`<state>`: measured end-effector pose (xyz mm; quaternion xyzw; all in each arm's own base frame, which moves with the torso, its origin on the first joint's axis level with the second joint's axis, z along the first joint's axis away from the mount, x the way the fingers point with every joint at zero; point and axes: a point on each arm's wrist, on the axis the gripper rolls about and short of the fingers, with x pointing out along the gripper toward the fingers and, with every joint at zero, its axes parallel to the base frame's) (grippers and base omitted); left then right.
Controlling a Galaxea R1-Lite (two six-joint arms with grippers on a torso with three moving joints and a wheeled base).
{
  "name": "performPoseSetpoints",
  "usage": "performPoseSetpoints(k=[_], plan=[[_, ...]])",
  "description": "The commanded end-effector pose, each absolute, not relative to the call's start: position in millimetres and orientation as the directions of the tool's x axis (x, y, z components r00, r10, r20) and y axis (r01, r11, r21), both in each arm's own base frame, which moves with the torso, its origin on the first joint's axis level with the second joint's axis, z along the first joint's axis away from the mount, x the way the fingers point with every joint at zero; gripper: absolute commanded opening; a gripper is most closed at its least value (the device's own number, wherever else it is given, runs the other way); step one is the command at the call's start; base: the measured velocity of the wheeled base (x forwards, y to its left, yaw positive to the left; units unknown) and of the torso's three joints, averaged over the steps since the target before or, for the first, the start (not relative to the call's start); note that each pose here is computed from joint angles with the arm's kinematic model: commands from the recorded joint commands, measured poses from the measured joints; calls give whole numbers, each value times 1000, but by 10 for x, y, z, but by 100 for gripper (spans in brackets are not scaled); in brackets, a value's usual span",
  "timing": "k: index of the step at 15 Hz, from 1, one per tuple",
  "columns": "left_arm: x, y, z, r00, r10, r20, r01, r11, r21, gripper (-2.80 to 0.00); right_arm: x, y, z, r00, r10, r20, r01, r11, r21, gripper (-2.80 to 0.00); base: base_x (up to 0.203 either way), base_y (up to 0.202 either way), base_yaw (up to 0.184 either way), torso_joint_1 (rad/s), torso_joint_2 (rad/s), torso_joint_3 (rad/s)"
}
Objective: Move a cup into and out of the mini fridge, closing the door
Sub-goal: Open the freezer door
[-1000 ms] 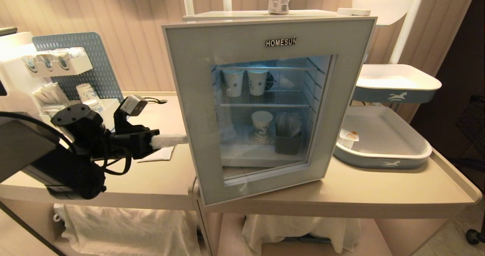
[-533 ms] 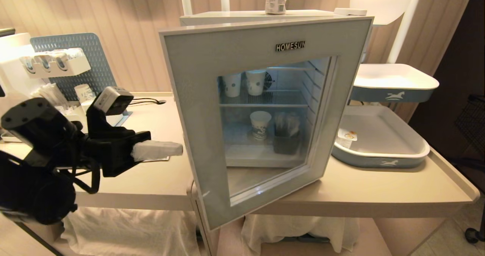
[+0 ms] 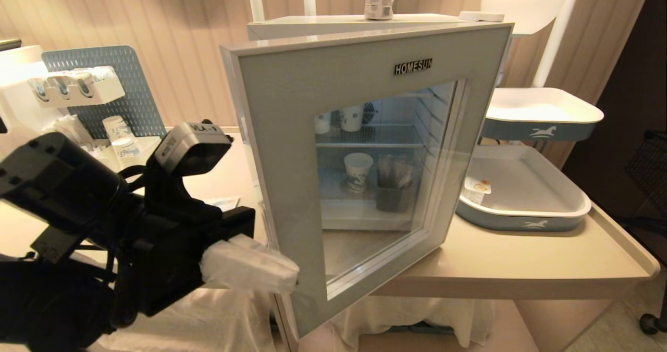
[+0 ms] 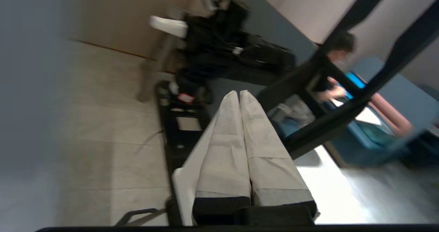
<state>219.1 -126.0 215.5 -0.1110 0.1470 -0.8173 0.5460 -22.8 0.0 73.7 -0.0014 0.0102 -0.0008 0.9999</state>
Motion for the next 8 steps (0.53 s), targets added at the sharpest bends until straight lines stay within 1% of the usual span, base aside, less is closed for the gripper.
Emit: performPoseSetpoints(k=[1, 2, 3, 4, 6, 7, 8], plan=[[2127, -1365, 2137, -430, -903, 17, 837, -406, -368, -280, -226, -1, 735, 1000, 0, -23, 0, 1000, -3, -280, 0, 0, 0, 0, 0, 0], [2134, -1303, 2141, -409, -912, 18, 846, -386, -367, -280, -228, -1, 738, 1000, 0, -20, 0, 1000, -3, -280, 0, 0, 0, 0, 0, 0], [2176, -1151, 2166, -351, -936, 18, 873, -334, -357, -280, -226, 0, 737, 1000, -2, -22, 1, 1000, -3, -280, 0, 0, 0, 0, 0, 0], [2210, -950, 2202, -273, -962, 18, 902, -262, -343, -280, -226, 0, 735, 1000, -1, -23, 1, 1000, -3, -280, 0, 0, 0, 0, 0, 0], [2236, -484, 2286, -75, -997, 22, 947, -78, -312, -280, -228, 0, 739, 1000, -1, -20, 1, 1000, -3, -280, 0, 0, 0, 0, 0, 0], [2234, -286, 2324, 41, -998, 39, 953, 27, -302, -280, -228, 0, 739, 1000, -2, -20, 1, 1000, -3, -280, 0, 0, 0, 0, 0, 0], [2236, -116, 2353, 178, -981, 77, 941, 147, -304, -280, -227, -1, 735, 1000, 0, -21, 0, 1000, -3, -280, 0, 0, 0, 0, 0, 0]])
